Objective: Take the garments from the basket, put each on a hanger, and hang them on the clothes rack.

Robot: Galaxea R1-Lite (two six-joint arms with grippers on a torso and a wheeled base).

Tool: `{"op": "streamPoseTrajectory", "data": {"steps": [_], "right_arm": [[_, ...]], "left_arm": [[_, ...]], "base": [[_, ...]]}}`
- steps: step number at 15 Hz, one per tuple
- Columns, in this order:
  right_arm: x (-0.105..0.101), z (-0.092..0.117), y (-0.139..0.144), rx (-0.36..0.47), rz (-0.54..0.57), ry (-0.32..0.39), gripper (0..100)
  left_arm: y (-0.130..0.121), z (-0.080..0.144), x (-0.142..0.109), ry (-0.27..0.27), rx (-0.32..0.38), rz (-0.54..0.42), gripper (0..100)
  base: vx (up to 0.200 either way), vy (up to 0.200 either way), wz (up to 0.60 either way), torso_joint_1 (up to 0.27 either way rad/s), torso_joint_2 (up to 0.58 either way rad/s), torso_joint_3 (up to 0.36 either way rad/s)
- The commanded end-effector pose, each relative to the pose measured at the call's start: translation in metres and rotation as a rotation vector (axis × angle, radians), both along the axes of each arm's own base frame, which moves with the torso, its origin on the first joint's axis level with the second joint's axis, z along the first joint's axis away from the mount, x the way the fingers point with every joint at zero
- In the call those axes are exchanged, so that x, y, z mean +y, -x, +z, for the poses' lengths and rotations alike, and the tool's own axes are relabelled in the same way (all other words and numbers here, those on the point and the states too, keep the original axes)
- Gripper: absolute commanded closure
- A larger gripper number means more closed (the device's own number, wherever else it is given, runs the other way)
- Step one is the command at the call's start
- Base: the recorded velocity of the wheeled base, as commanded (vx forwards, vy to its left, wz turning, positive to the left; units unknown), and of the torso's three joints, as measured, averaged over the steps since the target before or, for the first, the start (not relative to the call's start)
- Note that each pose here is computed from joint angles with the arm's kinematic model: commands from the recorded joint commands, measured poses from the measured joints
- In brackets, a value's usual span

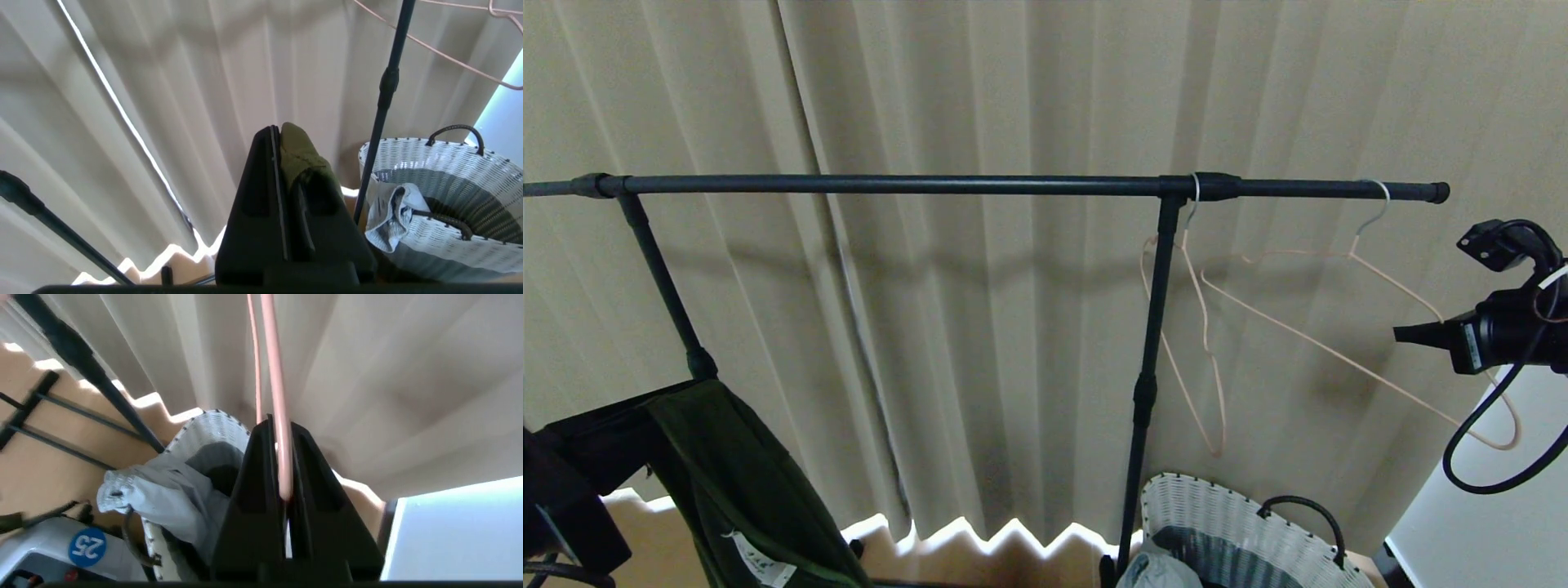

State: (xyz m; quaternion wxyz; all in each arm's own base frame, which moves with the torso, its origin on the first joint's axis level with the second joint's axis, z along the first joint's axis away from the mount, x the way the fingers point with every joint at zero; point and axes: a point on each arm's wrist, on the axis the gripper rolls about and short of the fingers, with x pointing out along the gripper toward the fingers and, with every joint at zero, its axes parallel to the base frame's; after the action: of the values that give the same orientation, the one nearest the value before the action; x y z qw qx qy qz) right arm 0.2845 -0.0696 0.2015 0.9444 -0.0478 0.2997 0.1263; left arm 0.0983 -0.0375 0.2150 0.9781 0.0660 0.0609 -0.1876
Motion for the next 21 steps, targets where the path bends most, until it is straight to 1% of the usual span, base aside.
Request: {"op": "streamPoseTrajectory", "data": {"steps": [1,3,5,9,11,12,15,16,17,19,21], "right_arm": [[0.001,0.004,0.003,-0.014,0.000,-0.002,100],[0.002,0.009,0.007,-0.025,-0.001,-0.038,100],[0.006,0.023,0.018,-0.064,-0.023,-0.072,100],[0.007,0.038,0.037,-0.108,-0.065,-0.098,100],[0.006,0.038,0.050,-0.112,-0.084,-0.097,100],[0.007,0.038,0.065,-0.121,-0.102,-0.092,100],[0.008,0.032,0.092,-0.120,-0.139,-0.090,100],[0.008,0.031,0.093,-0.120,-0.140,-0.090,100],[0.009,0.031,0.104,-0.130,-0.159,-0.088,100],[0.012,0.027,0.117,-0.151,-0.170,-0.078,100],[0.014,0.022,0.123,-0.158,-0.172,-0.071,100]], "left_arm": [[0.000,-0.001,0.000,-0.002,0.002,0.000,100],[0.000,-0.001,0.000,-0.004,0.003,-0.001,100],[-0.001,-0.002,0.000,-0.002,0.009,0.002,100],[-0.002,0.002,0.000,-0.001,-0.002,0.001,100],[-0.001,0.001,0.000,-0.004,-0.002,-0.002,100],[-0.001,0.002,0.000,-0.004,-0.007,-0.003,100],[-0.002,0.004,0.000,-0.003,-0.013,0.000,100],[-0.002,0.004,0.000,-0.003,-0.013,0.000,100],[-0.002,0.002,0.000,-0.011,-0.006,0.003,100],[-0.002,0.001,0.000,-0.011,-0.003,0.006,100],[-0.004,0.000,-0.001,-0.013,0.004,0.006,100]], "base": [[0.000,0.000,0.00,0.000,0.00,0.000],[0.000,0.000,0.00,0.000,0.00,0.000],[0.000,0.000,0.00,0.000,0.00,0.000],[0.000,0.000,0.00,0.000,0.00,0.000],[0.000,0.000,0.00,0.000,0.00,0.000],[0.000,0.000,0.00,0.000,0.00,0.000],[0.000,0.000,0.00,0.000,0.00,0.000],[0.000,0.000,0.00,0.000,0.00,0.000],[0.000,0.000,0.00,0.000,0.00,0.000],[-0.200,0.000,0.00,0.007,0.00,0.000],[-0.200,0.000,0.00,0.012,0.01,0.000]]}}
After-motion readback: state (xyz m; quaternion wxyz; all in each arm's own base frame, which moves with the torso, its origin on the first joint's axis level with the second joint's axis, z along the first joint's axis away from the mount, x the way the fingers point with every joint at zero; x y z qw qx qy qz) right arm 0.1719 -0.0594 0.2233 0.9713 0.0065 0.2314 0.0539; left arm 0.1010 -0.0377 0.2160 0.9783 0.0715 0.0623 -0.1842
